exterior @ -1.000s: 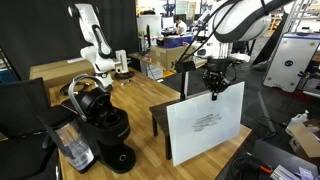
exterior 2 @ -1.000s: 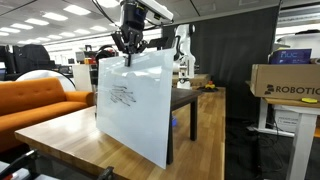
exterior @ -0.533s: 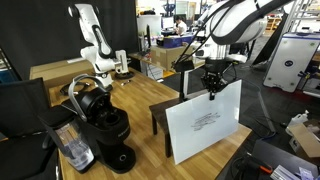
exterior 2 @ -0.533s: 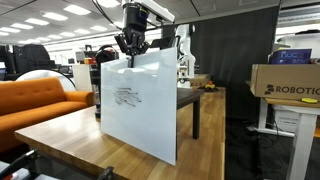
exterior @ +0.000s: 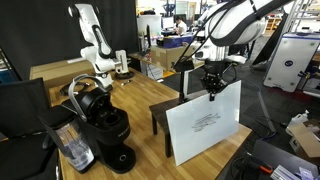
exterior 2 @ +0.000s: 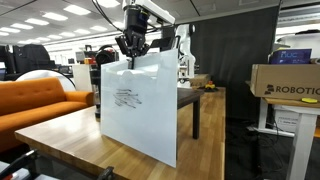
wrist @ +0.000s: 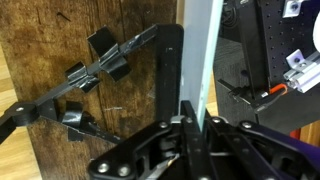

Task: Take the board off the stand and put it on the table

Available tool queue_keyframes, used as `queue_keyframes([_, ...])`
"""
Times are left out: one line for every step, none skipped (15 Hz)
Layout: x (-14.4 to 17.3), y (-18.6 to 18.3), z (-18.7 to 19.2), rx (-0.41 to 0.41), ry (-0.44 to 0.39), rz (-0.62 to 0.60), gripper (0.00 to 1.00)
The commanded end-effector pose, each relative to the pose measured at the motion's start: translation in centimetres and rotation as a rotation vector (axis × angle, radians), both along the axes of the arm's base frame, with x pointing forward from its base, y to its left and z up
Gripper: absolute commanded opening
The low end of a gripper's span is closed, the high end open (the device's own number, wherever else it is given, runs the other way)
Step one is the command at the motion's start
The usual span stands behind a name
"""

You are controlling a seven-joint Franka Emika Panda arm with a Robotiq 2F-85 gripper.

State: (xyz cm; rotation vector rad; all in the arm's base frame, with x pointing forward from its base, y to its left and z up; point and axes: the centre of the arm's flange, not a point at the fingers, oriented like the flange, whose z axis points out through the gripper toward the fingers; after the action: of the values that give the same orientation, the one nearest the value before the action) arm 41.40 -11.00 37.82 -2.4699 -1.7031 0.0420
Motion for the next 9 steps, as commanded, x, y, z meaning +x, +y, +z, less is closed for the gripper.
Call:
queue_keyframes([1.25, -0.94, 0.93, 0.005, -0.057, 0.018, 0.02])
queue_keyframes([1.20, -0.95, 0.88, 0.006, -0.056, 0.018, 0.02])
queue_keyframes([1.15, -0.99, 0.78, 0.009, -0.055, 0.013, 0.02])
queue_keyframes([1.10, -1.06, 0.63, 0.012, -0.052, 0.009, 0.02])
queue_keyframes([1.07, -1.15, 0.48, 0.015, -0.050, 0.005, 0.02])
queue_keyframes([1.05, -1.24, 0.36, 0.019, -0.049, 0.002, 0.02])
queue_keyframes([1.04, -1.35, 0.22, 0.025, -0.049, -0.001, 0.02])
queue_keyframes([1.03, -1.44, 0.07, 0.029, -0.047, -0.001, 0.02])
queue_keyframes([1.01, -1.53, -0.06, 0.035, -0.046, -0.003, 0.02])
